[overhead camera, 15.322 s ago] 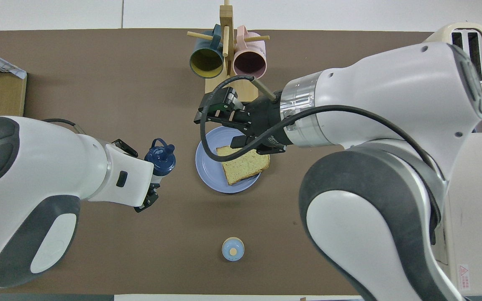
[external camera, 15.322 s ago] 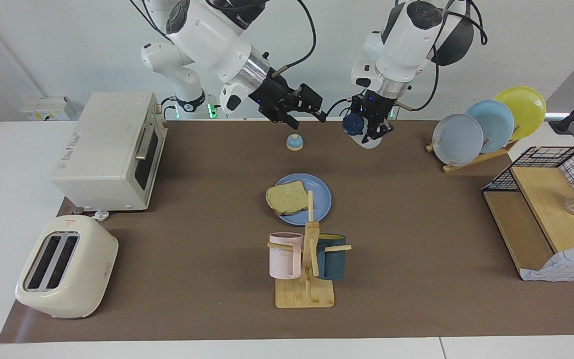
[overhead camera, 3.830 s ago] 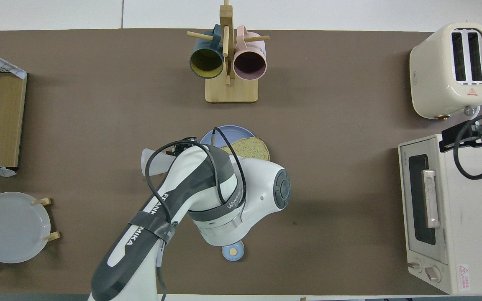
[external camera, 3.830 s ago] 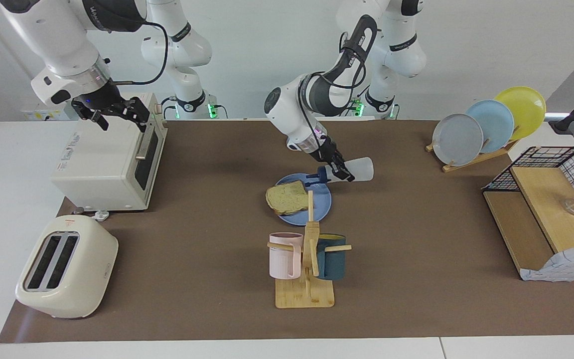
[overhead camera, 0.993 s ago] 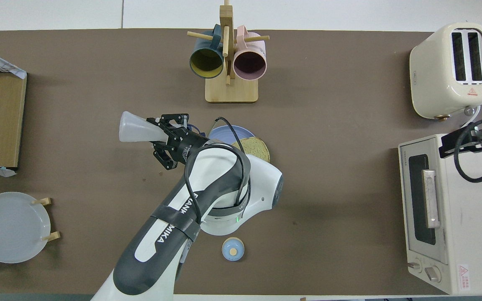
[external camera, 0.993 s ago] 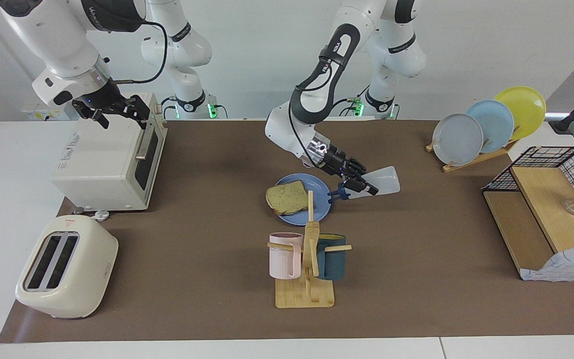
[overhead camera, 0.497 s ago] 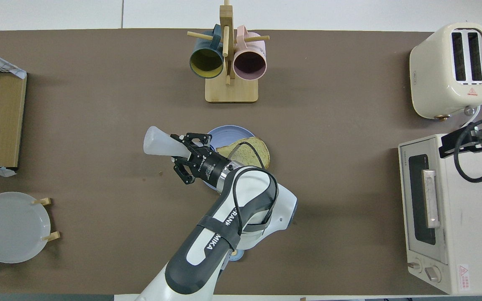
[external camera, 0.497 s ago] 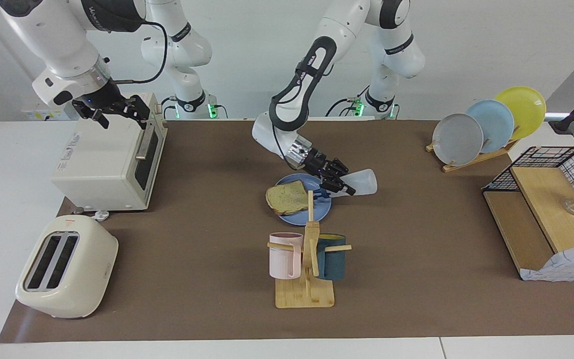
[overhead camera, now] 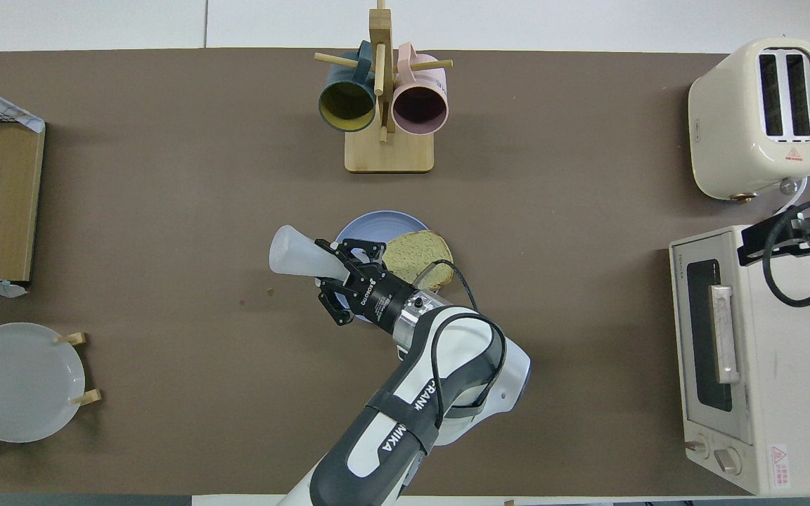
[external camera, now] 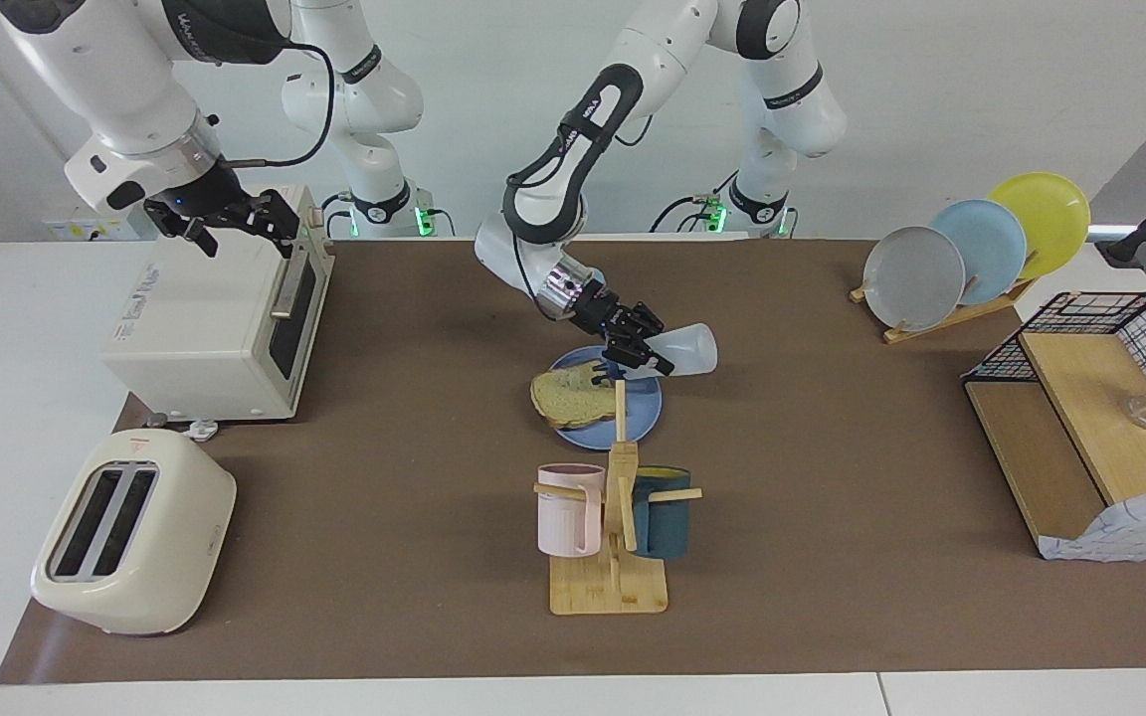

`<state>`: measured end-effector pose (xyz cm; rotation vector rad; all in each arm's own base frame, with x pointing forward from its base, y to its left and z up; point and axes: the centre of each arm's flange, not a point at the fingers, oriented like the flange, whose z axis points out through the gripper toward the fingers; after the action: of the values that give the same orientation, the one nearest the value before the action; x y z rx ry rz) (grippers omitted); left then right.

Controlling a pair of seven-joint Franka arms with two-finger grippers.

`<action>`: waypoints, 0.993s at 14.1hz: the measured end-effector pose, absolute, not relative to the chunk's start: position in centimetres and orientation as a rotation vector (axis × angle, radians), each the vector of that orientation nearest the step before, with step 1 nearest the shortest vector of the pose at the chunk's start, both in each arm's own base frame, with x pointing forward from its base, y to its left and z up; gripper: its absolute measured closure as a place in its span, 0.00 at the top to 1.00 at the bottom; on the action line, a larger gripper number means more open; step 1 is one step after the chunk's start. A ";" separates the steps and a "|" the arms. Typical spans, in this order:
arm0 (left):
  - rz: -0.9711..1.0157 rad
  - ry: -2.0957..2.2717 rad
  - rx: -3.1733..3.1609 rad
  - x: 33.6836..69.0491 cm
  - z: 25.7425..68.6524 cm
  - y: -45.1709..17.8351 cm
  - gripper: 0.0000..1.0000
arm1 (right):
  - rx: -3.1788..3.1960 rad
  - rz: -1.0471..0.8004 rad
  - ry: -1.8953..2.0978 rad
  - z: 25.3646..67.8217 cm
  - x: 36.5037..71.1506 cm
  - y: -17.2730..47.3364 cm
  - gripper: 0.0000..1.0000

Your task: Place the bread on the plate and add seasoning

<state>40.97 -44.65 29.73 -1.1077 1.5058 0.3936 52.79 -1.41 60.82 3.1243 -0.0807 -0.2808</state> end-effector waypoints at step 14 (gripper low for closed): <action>0.400 1.479 -1.190 42.4 31.4 -44.5 0.42 | 3.124 -0.281 -0.081 60.8 52.8 -1.4 1.00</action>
<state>42.40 -44.45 31.41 -1.1896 1.4786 0.3997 52.79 -1.41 60.82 3.1243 -0.0807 -0.2808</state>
